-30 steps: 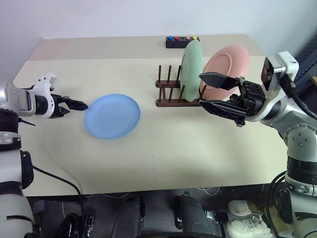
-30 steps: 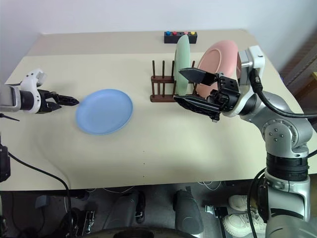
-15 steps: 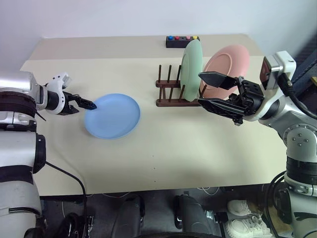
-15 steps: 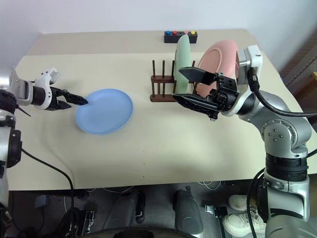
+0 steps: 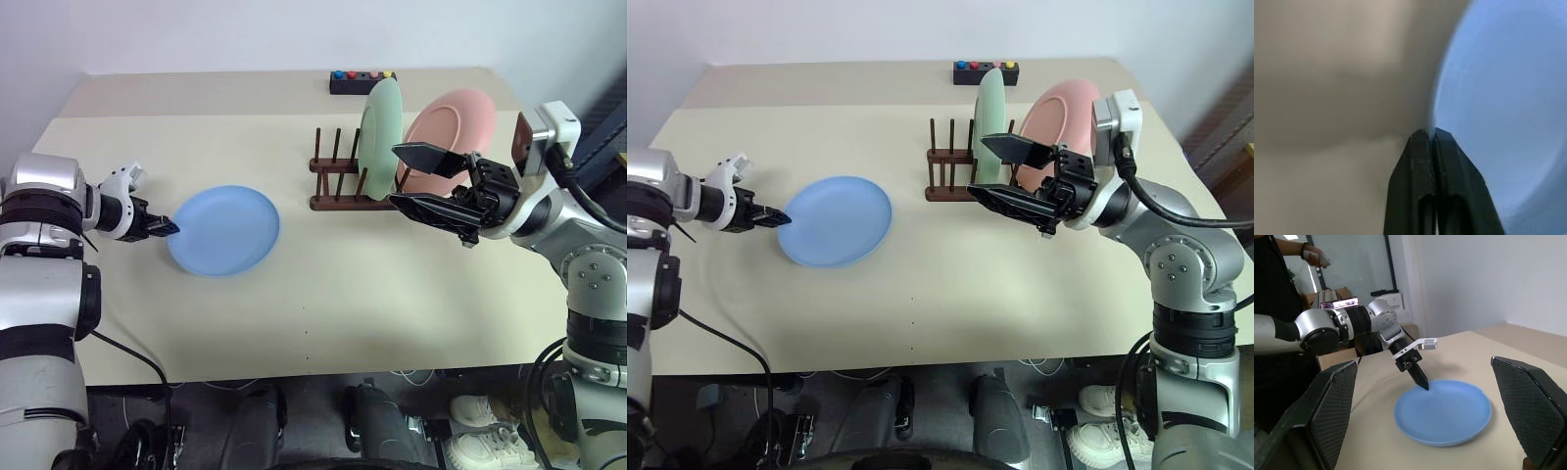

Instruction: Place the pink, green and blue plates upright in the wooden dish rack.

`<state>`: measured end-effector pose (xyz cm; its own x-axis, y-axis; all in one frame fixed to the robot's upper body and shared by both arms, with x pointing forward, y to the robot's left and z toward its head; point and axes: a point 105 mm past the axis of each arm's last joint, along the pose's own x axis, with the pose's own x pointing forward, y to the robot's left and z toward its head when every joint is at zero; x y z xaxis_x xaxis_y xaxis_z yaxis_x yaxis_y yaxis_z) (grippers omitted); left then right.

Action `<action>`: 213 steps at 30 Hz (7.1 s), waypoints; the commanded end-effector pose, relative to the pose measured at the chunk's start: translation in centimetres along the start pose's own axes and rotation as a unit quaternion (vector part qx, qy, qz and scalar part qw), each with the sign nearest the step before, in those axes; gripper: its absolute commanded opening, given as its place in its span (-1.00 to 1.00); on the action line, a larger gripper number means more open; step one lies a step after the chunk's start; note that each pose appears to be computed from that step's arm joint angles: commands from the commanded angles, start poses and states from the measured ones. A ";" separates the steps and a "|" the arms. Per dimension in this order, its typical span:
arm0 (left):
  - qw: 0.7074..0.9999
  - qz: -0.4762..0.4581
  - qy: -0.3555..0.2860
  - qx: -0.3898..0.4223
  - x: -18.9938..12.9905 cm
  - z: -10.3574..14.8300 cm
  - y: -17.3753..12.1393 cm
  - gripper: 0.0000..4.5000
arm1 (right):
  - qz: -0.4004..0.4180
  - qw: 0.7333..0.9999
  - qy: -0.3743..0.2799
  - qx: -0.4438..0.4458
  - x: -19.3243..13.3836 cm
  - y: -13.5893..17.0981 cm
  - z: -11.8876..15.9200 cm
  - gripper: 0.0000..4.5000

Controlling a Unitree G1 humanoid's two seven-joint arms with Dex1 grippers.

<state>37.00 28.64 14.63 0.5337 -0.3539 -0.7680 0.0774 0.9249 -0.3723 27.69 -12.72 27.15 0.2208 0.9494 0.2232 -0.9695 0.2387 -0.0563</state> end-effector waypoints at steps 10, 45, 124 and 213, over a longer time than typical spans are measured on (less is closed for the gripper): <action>0.996 -0.042 -0.080 -0.002 -2.1 2.4 -0.7 -0.98 | 0.004 1.000 -0.004 -0.026 -0.1 0.3 0.9 1.00; 0.846 -0.229 -0.480 0.039 -6.4 5.6 -13.0 -0.98 | -0.071 0.884 0.054 -0.458 4.8 -0.3 2.6 1.00; 0.819 -0.226 -0.526 0.047 -6.1 2.6 -20.3 -0.59 | -0.126 0.580 0.281 -0.754 7.7 -4.7 -4.7 -1.00; 0.765 -0.349 -0.357 0.406 -10.2 -3.7 -13.3 0.97 | -0.126 0.927 -0.224 0.274 7.8 -7.6 3.0 -1.00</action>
<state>27.42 18.99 24.16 0.4054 -0.9136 0.0308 0.9133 0.4062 0.0296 36.87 -7.36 31.31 0.5222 0.6755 0.5205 -0.8022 0.1821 0.5685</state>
